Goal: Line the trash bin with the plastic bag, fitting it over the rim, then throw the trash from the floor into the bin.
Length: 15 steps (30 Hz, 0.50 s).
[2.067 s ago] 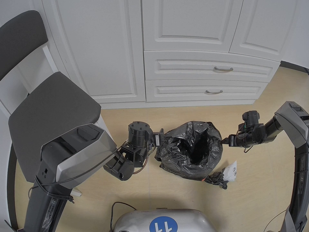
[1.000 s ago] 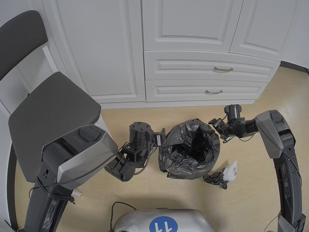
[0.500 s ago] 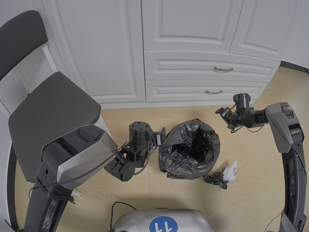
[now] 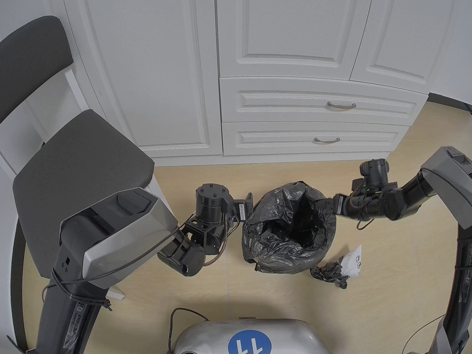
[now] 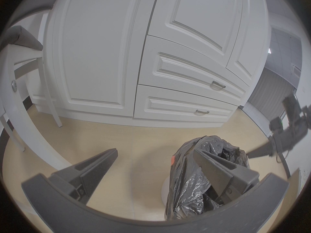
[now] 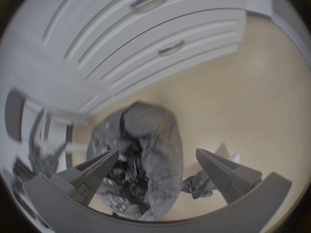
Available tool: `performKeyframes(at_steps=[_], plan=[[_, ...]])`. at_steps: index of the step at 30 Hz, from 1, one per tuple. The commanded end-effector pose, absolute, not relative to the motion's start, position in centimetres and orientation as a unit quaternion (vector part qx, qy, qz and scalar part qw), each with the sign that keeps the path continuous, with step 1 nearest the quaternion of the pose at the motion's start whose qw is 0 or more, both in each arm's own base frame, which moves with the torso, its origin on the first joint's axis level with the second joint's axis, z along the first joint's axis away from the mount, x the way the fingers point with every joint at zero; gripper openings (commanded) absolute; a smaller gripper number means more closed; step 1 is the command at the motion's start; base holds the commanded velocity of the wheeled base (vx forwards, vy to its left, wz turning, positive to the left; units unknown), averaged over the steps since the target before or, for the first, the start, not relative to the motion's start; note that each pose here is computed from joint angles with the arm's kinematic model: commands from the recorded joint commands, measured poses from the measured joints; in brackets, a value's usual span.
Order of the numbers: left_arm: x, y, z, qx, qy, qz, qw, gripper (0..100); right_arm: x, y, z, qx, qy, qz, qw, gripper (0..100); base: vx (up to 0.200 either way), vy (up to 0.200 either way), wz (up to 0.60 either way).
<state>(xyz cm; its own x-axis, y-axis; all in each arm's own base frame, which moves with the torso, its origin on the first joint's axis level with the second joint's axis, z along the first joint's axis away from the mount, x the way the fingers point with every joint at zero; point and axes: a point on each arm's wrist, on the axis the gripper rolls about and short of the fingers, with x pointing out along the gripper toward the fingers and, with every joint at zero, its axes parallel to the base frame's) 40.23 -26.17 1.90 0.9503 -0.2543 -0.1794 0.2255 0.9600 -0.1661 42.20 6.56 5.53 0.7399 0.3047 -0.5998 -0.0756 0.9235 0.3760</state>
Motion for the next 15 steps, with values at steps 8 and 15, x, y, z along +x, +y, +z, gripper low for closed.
performKeyframes(at_steps=[8, 15], plan=[[40.0, -26.1, 2.5, -0.073, 0.098, -0.124, 0.985, 100, 39.7, 10.4, 1.3, 0.043, 0.366, 0.106, 0.923, 100, 0.000, 0.000, 0.00], [39.9, -26.1, 2.4, -0.073, 0.099, -0.123, 0.985, 100, 41.5, 9.6, 1.0, 0.050, 0.350, 0.075, 0.932, 100, 0.000, 0.000, 0.00]])
